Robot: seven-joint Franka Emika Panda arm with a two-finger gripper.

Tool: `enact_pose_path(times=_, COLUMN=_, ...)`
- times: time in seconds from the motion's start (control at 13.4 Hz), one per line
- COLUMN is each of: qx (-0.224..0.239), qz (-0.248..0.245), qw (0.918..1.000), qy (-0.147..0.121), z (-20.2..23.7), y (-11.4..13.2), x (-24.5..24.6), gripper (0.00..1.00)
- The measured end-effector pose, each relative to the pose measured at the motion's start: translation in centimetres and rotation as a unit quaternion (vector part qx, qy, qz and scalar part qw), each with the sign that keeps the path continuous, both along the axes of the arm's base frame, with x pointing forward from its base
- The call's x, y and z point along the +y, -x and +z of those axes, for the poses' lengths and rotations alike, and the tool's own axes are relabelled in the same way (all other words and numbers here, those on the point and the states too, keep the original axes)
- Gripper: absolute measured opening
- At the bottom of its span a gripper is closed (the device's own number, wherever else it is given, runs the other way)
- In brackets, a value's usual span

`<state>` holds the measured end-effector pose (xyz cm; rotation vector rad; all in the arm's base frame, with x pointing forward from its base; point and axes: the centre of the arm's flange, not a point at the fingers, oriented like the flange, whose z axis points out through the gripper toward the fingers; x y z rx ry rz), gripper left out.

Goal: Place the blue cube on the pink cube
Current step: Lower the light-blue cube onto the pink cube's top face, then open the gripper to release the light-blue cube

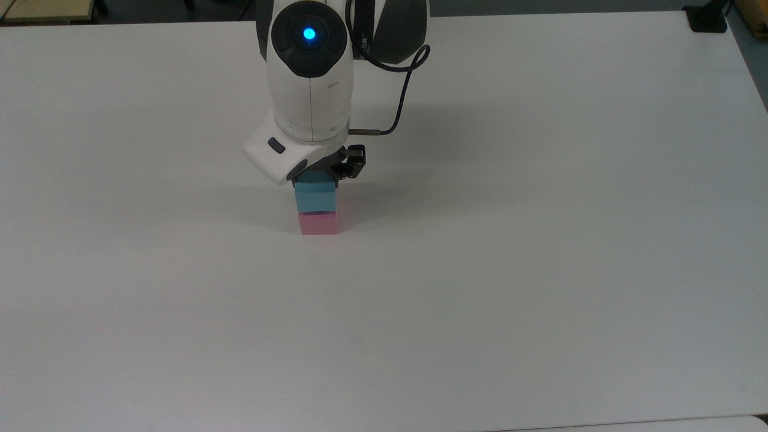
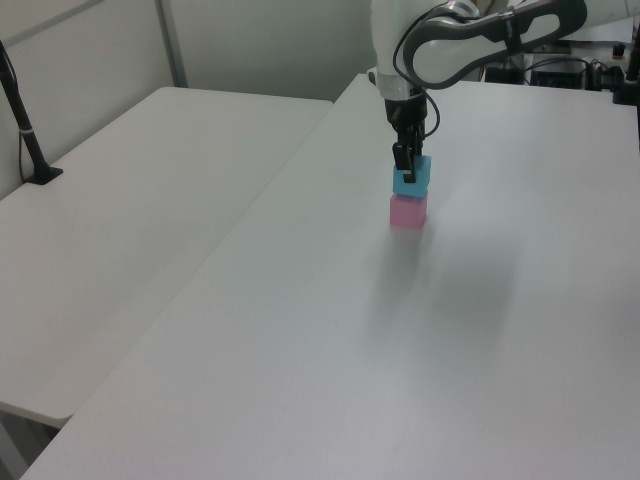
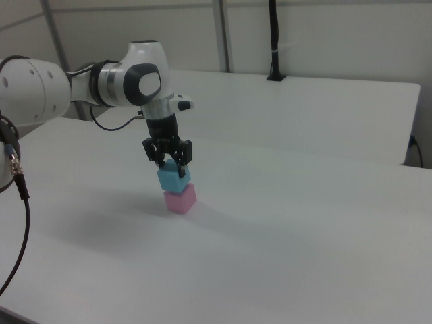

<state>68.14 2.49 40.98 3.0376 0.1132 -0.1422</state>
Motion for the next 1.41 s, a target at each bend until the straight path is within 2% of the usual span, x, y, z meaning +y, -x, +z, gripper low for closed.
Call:
enact_pose_path(times=0.3, qx=-0.018, qz=-0.013, qw=0.9998, qy=0.001, z=-0.2, y=-0.5, x=0.1, gripper=0.66)
enact_pose_path(times=0.82, qx=-0.016, qz=-0.028, qw=0.9995, qy=0.002, z=-0.9, y=-0.6, x=0.1, gripper=0.75)
enact_pose_path(times=0.89, qx=-0.015, qz=-0.033, qw=0.9993, qy=0.003, z=-1.0, y=-0.6, x=0.1, gripper=0.81)
enact_pose_path(times=0.97, qx=-0.016, qz=-0.038, qw=0.9992, qy=0.003, z=-1.0, y=-0.6, x=0.1, gripper=0.96)
enact_pose_path(times=1.04, qx=-0.019, qz=-0.039, qw=0.9990, qy=0.003, z=-0.6, y=-0.6, x=0.0, gripper=1.00)
enact_pose_path(times=1.19, qx=-0.029, qz=-0.042, qw=0.9987, qy=0.003, z=1.0, y=-0.5, x=-0.2, gripper=1.00)
enact_pose_path(times=1.41, qx=-0.038, qz=-0.050, qw=0.9980, qy=0.002, z=7.0, y=1.3, x=-1.1, gripper=1.00)
